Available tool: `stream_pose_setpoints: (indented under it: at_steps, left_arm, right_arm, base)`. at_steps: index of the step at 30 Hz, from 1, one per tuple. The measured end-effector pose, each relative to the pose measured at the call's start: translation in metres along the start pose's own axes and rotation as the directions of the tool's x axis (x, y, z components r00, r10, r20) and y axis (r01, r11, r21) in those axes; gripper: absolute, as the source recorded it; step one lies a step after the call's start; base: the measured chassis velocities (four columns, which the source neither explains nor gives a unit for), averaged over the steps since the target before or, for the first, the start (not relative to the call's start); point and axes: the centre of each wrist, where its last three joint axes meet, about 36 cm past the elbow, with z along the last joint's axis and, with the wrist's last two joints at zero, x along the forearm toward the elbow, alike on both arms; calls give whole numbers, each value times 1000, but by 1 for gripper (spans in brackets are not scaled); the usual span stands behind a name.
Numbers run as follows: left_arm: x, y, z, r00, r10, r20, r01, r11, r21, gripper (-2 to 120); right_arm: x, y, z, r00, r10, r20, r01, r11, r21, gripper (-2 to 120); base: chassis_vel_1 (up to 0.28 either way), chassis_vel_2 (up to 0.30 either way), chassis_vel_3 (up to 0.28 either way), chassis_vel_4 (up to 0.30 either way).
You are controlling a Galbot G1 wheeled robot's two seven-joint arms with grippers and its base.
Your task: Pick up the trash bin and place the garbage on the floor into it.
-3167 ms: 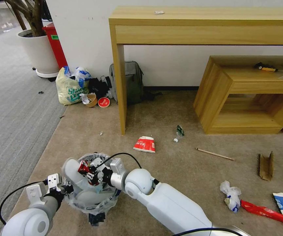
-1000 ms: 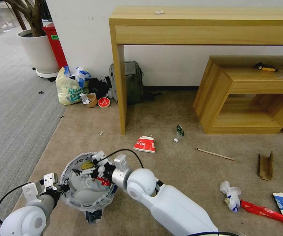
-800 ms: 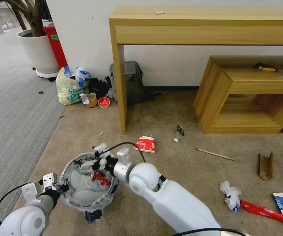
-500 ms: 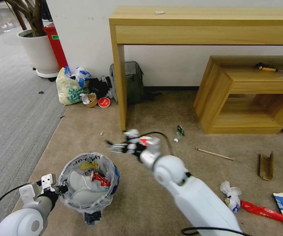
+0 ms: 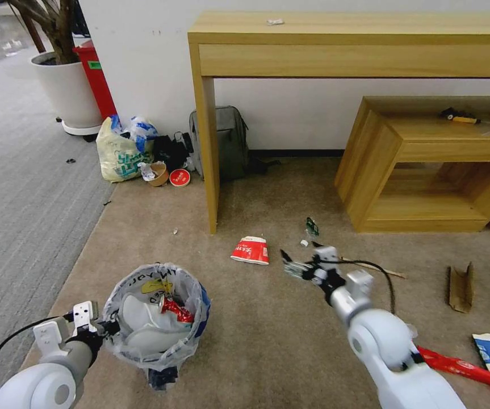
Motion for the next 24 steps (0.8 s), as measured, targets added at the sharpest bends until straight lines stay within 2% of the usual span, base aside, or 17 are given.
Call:
stream_pose_setpoints:
  at_steps: [5, 12, 24]
  left_arm:
    - [1, 1, 1, 1000, 7, 1, -7, 1000, 2, 0]
    - [3, -2, 1, 1000, 16, 4, -16, 1000, 2, 0]
    - [5, -3, 1, 1000, 23, 4, -23, 1000, -3, 0]
  right_arm:
    - [31, -10, 2, 997, 80, 12, -80, 997, 5, 100]
    - [57, -22, 1, 991, 131, 21, -132, 991, 22, 100]
    - [80, -29, 7, 984, 178, 22, -178, 983, 31, 100]
  base:
    - [0, 0, 0, 0]
    - [0, 0, 0, 0]
    - [0, 0, 0, 0]
